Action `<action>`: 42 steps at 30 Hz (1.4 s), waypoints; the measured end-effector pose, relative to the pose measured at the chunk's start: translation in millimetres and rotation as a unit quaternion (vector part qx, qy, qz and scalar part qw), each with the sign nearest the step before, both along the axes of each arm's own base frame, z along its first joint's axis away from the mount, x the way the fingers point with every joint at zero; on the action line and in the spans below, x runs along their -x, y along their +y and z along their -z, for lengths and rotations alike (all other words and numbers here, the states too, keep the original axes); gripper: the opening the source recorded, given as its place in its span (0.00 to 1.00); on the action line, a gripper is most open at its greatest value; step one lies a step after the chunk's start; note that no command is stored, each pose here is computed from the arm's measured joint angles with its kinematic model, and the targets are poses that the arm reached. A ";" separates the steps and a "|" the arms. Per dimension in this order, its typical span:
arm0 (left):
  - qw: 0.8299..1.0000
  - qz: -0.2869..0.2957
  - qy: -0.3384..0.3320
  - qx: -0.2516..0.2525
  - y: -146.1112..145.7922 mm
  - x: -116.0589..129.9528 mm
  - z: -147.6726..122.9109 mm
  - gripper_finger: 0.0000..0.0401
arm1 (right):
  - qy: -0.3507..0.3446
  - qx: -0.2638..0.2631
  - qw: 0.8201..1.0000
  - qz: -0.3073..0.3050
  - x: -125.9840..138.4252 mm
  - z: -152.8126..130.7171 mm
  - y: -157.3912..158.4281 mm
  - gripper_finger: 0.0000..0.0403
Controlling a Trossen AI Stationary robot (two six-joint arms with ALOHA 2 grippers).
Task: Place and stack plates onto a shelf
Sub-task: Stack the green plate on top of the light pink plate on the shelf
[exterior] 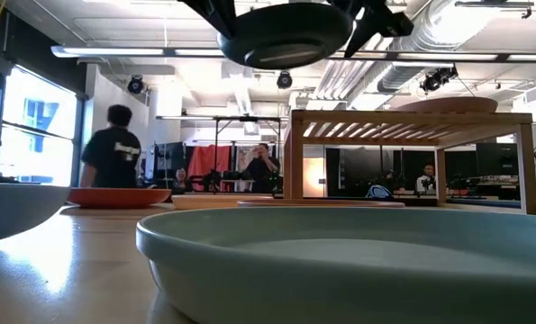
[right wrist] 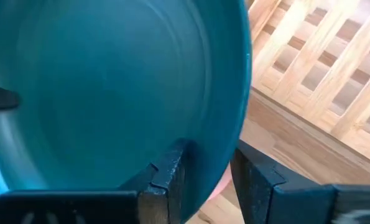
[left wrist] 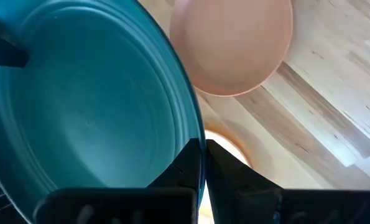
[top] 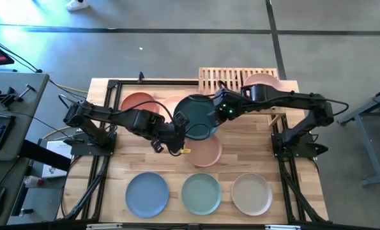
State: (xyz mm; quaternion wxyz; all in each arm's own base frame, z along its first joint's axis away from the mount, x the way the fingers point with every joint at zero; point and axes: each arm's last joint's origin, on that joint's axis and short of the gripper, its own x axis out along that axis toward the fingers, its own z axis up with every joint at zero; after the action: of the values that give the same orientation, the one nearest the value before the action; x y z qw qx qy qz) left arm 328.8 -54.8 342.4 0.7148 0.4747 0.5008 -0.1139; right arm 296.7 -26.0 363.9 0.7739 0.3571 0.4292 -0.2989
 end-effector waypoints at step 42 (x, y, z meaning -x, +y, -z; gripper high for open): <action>0.996 -0.057 0.001 0.071 8.1 0.5 2.4 0.27 | 0.012 -0.029 0.999 0.022 -1.7 4.5 4.4 0.00</action>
State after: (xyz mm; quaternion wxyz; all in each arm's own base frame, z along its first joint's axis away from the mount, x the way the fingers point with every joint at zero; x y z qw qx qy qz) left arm 328.2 -46.7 340.1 0.7516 0.3929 0.5185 -0.1092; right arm 298.5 -21.6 359.4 0.7514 0.3850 0.4392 -0.3072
